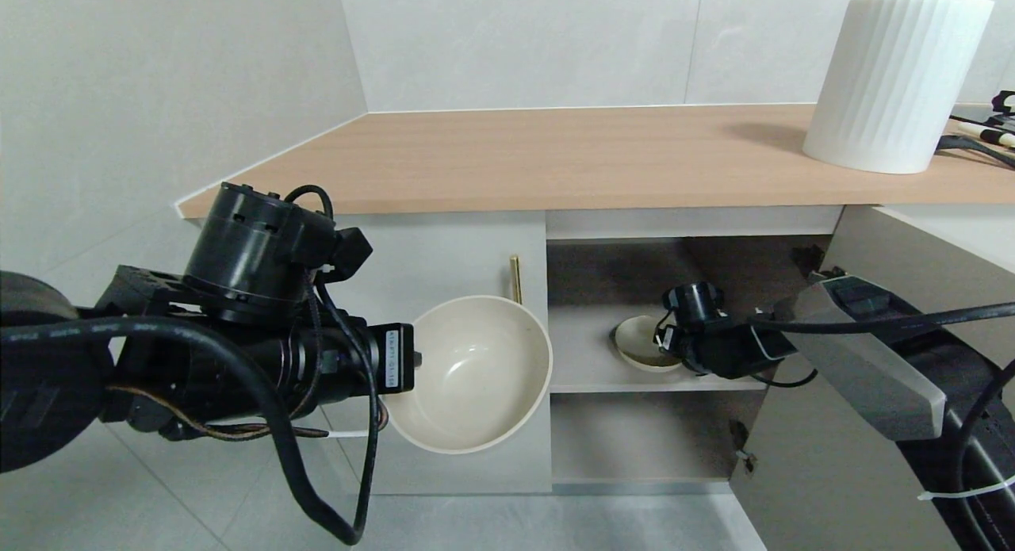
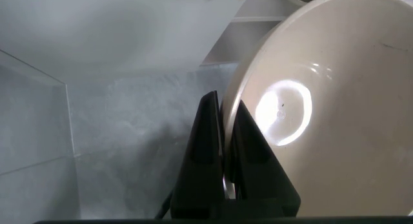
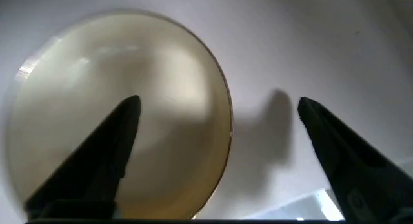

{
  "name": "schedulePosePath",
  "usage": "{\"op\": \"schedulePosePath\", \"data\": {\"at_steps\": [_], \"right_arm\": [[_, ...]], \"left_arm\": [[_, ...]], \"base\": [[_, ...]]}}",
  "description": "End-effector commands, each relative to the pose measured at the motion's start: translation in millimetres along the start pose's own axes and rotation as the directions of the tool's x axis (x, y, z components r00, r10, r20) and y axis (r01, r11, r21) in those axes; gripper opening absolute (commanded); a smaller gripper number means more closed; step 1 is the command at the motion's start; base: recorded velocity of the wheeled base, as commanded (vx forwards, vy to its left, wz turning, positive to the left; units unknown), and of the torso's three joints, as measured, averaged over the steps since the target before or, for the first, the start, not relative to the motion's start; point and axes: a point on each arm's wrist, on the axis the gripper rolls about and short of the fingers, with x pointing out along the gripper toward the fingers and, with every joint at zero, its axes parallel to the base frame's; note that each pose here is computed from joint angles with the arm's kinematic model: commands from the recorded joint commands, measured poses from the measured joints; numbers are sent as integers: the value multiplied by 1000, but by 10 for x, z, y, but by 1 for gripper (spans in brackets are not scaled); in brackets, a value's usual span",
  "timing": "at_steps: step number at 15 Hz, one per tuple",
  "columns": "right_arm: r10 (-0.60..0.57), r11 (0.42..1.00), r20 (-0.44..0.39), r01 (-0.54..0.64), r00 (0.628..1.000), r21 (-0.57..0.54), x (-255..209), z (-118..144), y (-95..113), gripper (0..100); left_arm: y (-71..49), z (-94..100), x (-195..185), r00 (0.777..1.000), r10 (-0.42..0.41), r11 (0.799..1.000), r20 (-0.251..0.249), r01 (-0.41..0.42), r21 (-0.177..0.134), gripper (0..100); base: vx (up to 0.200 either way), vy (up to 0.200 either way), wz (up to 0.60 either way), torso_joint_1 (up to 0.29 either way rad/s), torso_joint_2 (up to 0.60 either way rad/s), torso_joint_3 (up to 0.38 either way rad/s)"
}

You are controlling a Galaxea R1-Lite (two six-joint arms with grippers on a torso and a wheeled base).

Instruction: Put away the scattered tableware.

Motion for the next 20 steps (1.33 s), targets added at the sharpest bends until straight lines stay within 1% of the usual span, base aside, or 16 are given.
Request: {"op": "schedulePosePath", "data": {"at_steps": [1,2,4,5,6,7,8,9,10,11,13,14,17,20], "right_arm": [[28,999,19,-29,999,25,-283,195,20,100],[45,998,14,-46,999,34,-479,243,28,100],[152,987,-84,-155,985,-33,-1161,123,39,100],[227,972,-96,-232,969,-46,-1519,172,50,100],[298,951,-91,-303,950,-53,-1868,252,55,100],[359,926,-94,-367,929,-88,-2162,290,20,100],[419,892,-85,-427,904,-146,-2455,356,-81,100],[465,865,-72,-470,883,-175,-2665,421,-166,100],[486,853,-66,-489,872,-181,-2751,455,-201,100],[541,818,-62,-542,838,-193,-2982,511,-266,100],[562,792,-103,-570,820,-218,-3192,476,-280,100],[578,775,-119,-589,807,-229,-3278,440,-262,100],[601,742,-160,-621,783,-254,-3379,311,-193,100],[591,729,-210,-627,779,-275,-3351,174,-109,100]], "left_arm": [[-1,-3,9,1000,0,1000,-3,0,1,0],[1,-15,46,1000,6,1000,-14,-6,4,0],[-66,-107,139,998,1,999,-58,1,34,0],[-85,-140,214,997,6,998,-80,-1,58,0],[-88,-160,300,995,18,995,-96,-8,99,0],[-95,-169,391,996,30,991,-90,-18,135,0],[-108,-178,526,996,55,985,-68,-44,165,0],[-128,-191,647,996,82,981,-46,-72,179,0],[-148,-206,704,995,91,979,-37,-83,187,0],[-239,-249,856,995,99,975,-4,-96,200,0],[-403,-312,923,999,51,973,12,-53,224,0],[-480,-305,941,999,33,972,21,-37,230,0],[-555,-321,911,1000,12,971,25,-18,240,0],[-624,-343,886,1000,-6,969,26,0,249,0]], "base": [[0,0,0,0,0,0],[0,0,0,0,0,0],[0,0,0,0,0,0],[0,0,0,0,0,0],[0,0,0,0,0,0],[0,0,0,0,0,0],[0,0,0,0,0,0],[0,0,0,0,0,0],[0,0,0,0,0,0],[0,0,0,0,0,0],[0,0,0,0,0,0],[0,0,0,0,0,0],[0,0,0,0,0,0],[0,0,0,0,0,0]]}}
